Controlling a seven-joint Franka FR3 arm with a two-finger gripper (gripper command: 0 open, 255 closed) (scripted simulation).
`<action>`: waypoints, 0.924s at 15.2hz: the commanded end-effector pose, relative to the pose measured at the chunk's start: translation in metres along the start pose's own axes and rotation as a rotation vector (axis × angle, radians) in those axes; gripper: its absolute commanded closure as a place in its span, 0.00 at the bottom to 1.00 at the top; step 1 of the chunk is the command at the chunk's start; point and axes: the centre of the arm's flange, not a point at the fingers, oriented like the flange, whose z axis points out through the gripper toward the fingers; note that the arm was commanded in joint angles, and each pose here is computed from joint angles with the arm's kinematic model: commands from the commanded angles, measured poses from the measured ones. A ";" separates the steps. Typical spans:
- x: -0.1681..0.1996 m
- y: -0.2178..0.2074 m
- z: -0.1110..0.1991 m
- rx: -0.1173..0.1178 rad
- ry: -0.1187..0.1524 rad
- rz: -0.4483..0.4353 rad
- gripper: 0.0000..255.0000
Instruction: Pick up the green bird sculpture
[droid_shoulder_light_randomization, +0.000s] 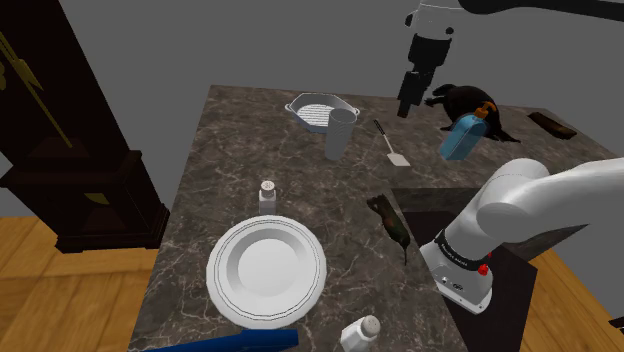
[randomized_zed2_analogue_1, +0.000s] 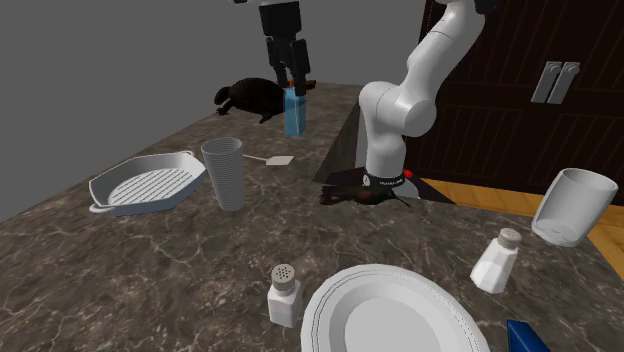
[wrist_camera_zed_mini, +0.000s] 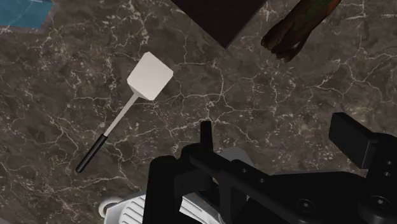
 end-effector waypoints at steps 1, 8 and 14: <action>0.000 0.000 0.000 0.000 0.000 0.000 0.00; -0.042 -0.045 0.072 -0.022 0.009 0.232 0.00; -0.069 -0.089 0.134 -0.040 0.017 0.431 0.00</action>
